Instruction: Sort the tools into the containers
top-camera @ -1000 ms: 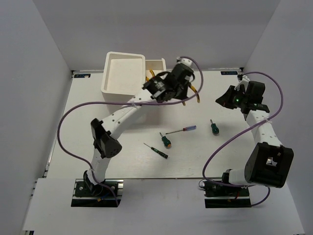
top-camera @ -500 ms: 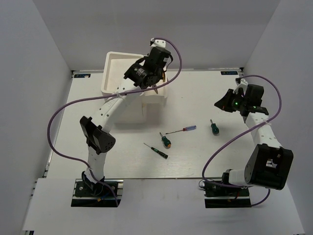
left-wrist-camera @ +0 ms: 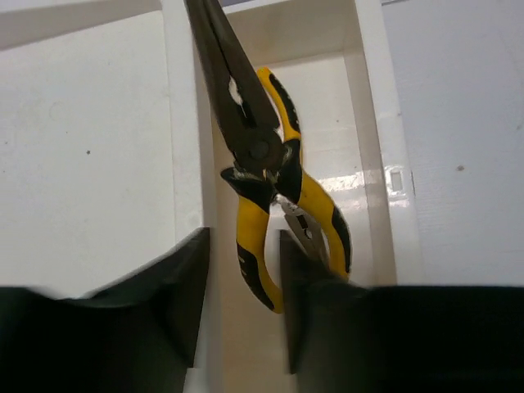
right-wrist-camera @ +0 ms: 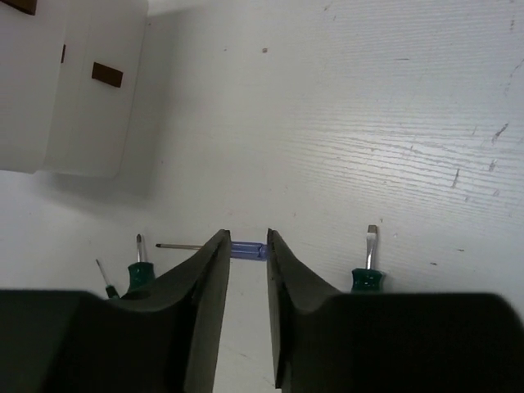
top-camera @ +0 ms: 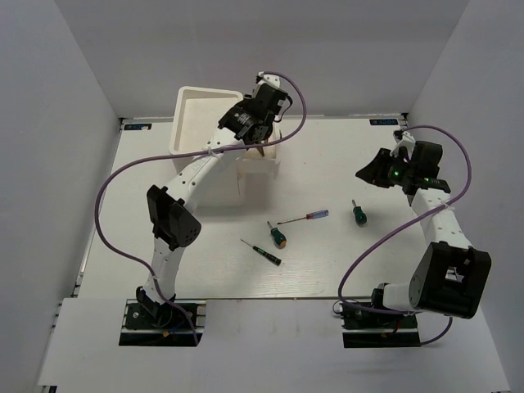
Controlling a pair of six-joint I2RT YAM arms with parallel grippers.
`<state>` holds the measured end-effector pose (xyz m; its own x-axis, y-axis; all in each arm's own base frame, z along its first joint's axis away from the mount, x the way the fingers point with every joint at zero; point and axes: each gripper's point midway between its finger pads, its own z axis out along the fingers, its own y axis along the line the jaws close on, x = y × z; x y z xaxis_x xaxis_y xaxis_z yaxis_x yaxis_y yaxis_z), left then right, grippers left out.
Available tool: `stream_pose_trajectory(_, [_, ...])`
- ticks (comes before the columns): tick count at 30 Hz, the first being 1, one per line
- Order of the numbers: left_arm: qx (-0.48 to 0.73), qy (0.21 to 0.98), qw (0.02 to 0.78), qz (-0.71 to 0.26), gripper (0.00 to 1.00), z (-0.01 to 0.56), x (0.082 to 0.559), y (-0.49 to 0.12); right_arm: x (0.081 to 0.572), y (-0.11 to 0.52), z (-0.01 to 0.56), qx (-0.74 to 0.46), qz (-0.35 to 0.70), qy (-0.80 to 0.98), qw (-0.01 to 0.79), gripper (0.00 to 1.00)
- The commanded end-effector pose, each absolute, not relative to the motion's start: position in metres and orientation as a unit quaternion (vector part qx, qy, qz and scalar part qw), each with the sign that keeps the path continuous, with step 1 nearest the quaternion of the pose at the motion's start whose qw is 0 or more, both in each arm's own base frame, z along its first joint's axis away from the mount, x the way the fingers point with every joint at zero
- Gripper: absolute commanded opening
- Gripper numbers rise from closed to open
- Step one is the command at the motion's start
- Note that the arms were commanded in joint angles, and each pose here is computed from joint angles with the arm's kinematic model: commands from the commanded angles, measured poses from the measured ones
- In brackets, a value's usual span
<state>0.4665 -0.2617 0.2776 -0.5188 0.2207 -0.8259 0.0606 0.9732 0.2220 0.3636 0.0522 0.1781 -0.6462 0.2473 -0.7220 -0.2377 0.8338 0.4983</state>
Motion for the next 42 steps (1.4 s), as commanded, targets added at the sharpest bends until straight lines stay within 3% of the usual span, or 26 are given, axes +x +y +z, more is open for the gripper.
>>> stream_pose_trajectory(1, [0.063, 0.850, 0.519, 0.068, 0.55, 0.313, 0.467, -0.256, 0.362, 0.060, 0.192, -0.032, 0.306, 0.848, 0.432, 0.33])
stream_pose_trajectory(2, [0.062, 0.846, 0.526, 0.058, 0.60, 0.320, 0.466, -0.258, 0.364, 0.060, 0.195, -0.036, 0.308, 0.846, 0.434, 0.38])
stream_pose_trajectory(5, [0.063, 0.837, 0.542, 0.032, 0.75, 0.341, 0.462, -0.261, 0.365, 0.074, 0.204, -0.080, 0.345, 0.830, 0.431, 0.40])
stream_pose_trajectory(7, [0.053, 0.821, 0.569, 0.004, 0.77, 0.371, 0.457, -0.260, 0.364, 0.087, 0.203, -0.110, 0.385, 0.816, 0.417, 0.33])
stream_pose_trajectory(8, [0.050, 0.817, 0.575, 0.000, 0.75, 0.380, 0.453, -0.257, 0.372, 0.089, 0.206, -0.123, 0.390, 0.809, 0.423, 0.25])
stream_pose_trajectory(9, [0.037, 0.810, 0.585, -0.005, 0.69, 0.392, 0.450, -0.253, 0.373, 0.098, 0.217, -0.151, 0.407, 0.793, 0.428, 0.00])
stream_pose_trajectory(10, [0.032, 0.807, 0.590, -0.002, 0.57, 0.399, 0.446, -0.247, 0.383, 0.101, 0.213, -0.160, 0.413, 0.790, 0.424, 0.00])
stream_pose_trajectory(11, [0.013, 0.803, 0.595, 0.001, 0.26, 0.406, 0.444, -0.235, 0.385, 0.114, 0.214, -0.187, 0.418, 0.782, 0.424, 0.00])
stream_pose_trajectory(13, [-0.044, 0.787, 0.615, 0.030, 0.04, 0.430, 0.429, -0.190, 0.405, 0.130, 0.220, -0.238, 0.414, 0.763, 0.436, 0.00])
stream_pose_trajectory(15, [-0.121, 0.765, 0.629, 0.066, 0.03, 0.446, 0.411, -0.131, 0.425, 0.145, 0.246, -0.273, 0.397, 0.744, 0.464, 0.00])
stream_pose_trajectory(16, [-0.144, 0.757, 0.633, 0.074, 0.08, 0.450, 0.403, -0.111, 0.434, 0.160, 0.229, -0.276, 0.406, 0.750, 0.443, 0.00])
stream_pose_trajectory(17, [-0.157, 0.762, 0.621, 0.095, 0.27, 0.432, 0.399, -0.094, 0.437, 0.178, 0.228, -0.286, 0.402, 0.751, 0.438, 0.00])
stream_pose_trajectory(19, [-0.203, 0.742, 0.630, 0.108, 0.34, 0.438, 0.390, -0.050, 0.461, 0.199, 0.232, -0.298, 0.392, 0.749, 0.444, 0.00])
stream_pose_trajectory(23, [-0.253, 0.757, 0.588, 0.133, 0.60, 0.403, 0.377, 0.001, 0.504, 0.227, 0.245, -0.282, 0.333, 0.758, 0.484, 0.00])
stream_pose_trajectory(29, [-0.313, 0.788, 0.515, 0.125, 0.64, 0.326, 0.386, 0.050, 0.530, 0.248, 0.223, -0.273, 0.275, 0.780, 0.491, 0.00])
stream_pose_trajectory(35, [-0.346, 0.823, 0.445, 0.064, 0.66, 0.253, 0.426, 0.077, 0.534, 0.270, 0.206, -0.285, 0.274, 0.784, 0.478, 0.00])
stream_pose_trajectory(42, [-0.297, 0.841, 0.451, -0.044, 0.66, 0.232, 0.476, 0.059, 0.513, 0.304, 0.205, -0.323, 0.341, 0.759, 0.450, 0.00])
